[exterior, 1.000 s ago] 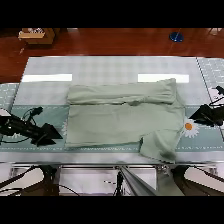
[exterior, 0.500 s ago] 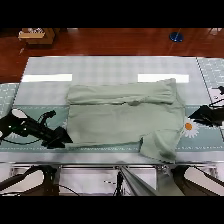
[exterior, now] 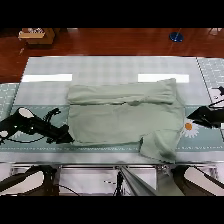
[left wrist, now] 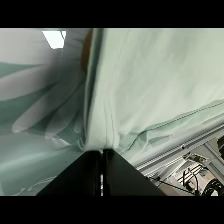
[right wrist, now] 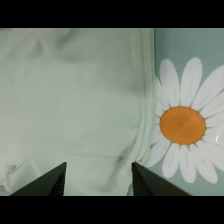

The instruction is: Fold the shirts.

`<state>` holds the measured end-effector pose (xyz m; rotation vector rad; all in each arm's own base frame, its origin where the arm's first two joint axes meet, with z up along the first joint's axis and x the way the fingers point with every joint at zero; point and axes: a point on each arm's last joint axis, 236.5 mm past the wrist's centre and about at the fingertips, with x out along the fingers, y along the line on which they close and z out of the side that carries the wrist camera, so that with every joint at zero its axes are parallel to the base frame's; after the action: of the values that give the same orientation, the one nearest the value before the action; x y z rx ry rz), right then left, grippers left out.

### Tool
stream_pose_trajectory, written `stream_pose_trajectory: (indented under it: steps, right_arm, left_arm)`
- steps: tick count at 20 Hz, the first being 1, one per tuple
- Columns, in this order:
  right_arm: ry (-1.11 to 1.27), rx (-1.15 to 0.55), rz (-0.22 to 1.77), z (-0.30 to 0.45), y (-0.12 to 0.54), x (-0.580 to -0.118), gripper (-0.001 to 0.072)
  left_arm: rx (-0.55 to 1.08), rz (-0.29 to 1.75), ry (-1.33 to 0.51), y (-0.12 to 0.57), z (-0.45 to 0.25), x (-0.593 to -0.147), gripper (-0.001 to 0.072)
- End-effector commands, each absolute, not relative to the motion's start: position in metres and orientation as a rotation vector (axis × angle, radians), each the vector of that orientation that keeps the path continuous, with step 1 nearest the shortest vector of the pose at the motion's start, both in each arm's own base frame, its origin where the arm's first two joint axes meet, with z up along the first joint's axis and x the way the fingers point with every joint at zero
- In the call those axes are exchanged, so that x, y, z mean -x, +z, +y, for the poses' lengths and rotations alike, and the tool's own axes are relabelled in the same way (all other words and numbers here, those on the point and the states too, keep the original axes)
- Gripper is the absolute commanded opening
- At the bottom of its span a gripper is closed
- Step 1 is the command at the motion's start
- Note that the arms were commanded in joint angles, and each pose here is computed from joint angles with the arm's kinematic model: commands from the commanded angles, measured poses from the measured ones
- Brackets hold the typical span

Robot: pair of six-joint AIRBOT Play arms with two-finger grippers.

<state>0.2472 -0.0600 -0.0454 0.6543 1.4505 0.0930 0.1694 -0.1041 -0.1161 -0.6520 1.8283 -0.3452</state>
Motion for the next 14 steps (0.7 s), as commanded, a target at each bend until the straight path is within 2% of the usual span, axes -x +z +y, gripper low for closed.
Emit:
stream_pose_trajectory:
  steps: [1, 7, 14]
  right_arm:
    - [0.122, -0.7, 1.558, -0.038, -0.072, -0.212, 0.0487]
    - [0.133, -0.684, 1.65, -0.029, -0.092, -0.181, 0.0483]
    - [0.046, -0.693, 1.598, -0.036, -0.108, -0.189, 0.0465]
  left_arm:
    - [0.637, 1.836, -0.36, -0.116, -0.104, -0.167, 0.0023]
    - [0.634, 1.835, -0.363, -0.116, -0.104, -0.167, 0.0023]
    - [0.64, 1.83, -0.368, -0.115, -0.106, -0.168, 0.0024]
